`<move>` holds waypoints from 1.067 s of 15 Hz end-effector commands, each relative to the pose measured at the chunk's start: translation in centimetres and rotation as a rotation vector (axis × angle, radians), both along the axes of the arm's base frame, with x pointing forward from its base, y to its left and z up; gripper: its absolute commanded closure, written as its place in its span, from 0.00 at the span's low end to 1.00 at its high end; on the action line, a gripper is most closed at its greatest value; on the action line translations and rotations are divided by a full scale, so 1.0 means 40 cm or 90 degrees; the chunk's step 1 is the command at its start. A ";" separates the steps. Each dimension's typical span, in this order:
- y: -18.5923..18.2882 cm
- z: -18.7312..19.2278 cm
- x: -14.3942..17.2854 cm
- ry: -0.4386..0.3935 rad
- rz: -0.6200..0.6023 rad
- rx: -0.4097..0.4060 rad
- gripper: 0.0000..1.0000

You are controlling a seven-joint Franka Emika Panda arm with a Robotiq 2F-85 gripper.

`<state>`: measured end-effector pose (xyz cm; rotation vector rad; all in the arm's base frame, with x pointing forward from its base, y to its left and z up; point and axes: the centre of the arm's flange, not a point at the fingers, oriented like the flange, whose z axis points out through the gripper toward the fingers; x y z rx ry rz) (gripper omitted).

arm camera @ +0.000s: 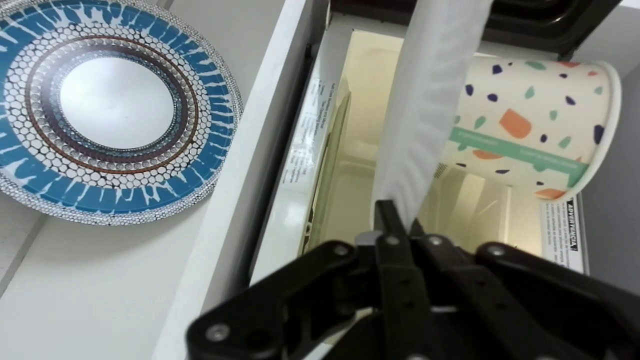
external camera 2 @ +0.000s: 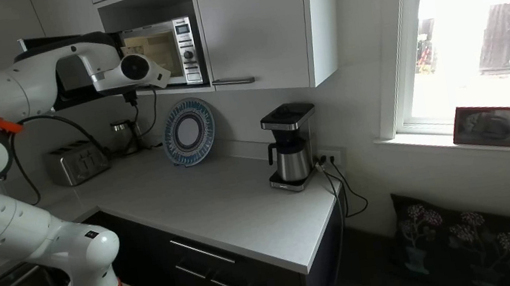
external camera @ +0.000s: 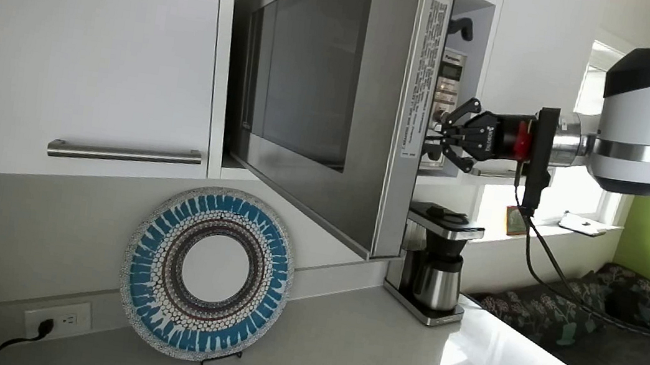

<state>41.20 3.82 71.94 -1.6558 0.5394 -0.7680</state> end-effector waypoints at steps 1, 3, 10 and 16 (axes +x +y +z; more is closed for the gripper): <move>0.000 -0.002 0.000 0.001 0.000 0.000 0.99; 0.000 -0.002 0.000 0.001 0.000 0.000 0.99; 0.000 -0.002 0.000 0.001 0.000 0.000 0.99; -0.017 -0.015 -0.033 0.004 0.016 -0.004 1.00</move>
